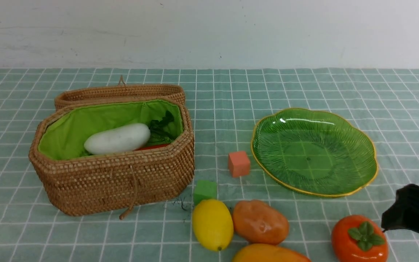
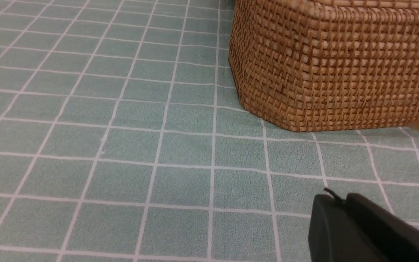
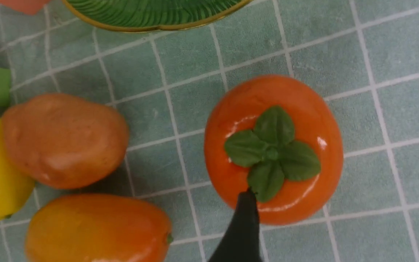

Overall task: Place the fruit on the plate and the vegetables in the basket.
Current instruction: Grab a tomato with your right arm and place it on the plate on the right.

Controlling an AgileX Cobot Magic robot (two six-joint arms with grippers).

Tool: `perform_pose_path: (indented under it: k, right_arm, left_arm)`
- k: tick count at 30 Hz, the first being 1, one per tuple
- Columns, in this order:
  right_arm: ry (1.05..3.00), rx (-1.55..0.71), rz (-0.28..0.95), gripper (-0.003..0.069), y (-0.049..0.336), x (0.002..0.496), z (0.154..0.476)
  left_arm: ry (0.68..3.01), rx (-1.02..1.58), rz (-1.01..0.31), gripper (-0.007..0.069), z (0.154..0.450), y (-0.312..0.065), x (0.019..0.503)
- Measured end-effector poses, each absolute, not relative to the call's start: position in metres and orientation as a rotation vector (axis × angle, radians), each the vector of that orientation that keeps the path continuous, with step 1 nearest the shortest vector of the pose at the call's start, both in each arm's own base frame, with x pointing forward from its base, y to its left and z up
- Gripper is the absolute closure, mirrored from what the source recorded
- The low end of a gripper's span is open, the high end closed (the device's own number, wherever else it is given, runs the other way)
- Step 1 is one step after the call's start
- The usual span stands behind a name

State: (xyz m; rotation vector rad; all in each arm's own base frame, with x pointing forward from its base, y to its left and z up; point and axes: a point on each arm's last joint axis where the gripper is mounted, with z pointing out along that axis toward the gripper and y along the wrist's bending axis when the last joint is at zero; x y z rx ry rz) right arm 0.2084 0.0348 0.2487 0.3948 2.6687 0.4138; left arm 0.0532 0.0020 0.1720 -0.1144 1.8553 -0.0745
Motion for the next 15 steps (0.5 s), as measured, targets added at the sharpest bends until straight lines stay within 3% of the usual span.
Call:
perform_pose_path:
  k: [7, 9, 11, 12, 15]
  right_arm:
    - [2.801, 0.443, 0.392, 0.0053, 0.038, 0.245, 0.192]
    - [2.827, 0.532, 0.457, 0.0090, 0.044, 0.256, 0.178]
    - [2.827, 0.553, 0.485, 0.0107, 0.047, 0.260, 0.175]
    - [2.824, 0.597, 0.534, 0.0166, 0.050, 0.266, 0.172]
    - [2.825, 0.566, 0.562, 0.0167, 0.052, 0.266, 0.172]
  left_arm:
    - [1.855, -0.114, -0.075, 0.0574, 0.172, 0.002, 0.053]
    - [1.856, -0.115, -0.074, 0.0569, 0.172, 0.002, 0.053]
    - [1.856, -0.115, -0.074, 0.0567, 0.172, 0.002, 0.053]
    - [1.856, -0.115, -0.074, 0.0566, 0.172, 0.002, 0.053]
    - [1.856, -0.115, -0.074, 0.0565, 0.172, 0.002, 0.053]
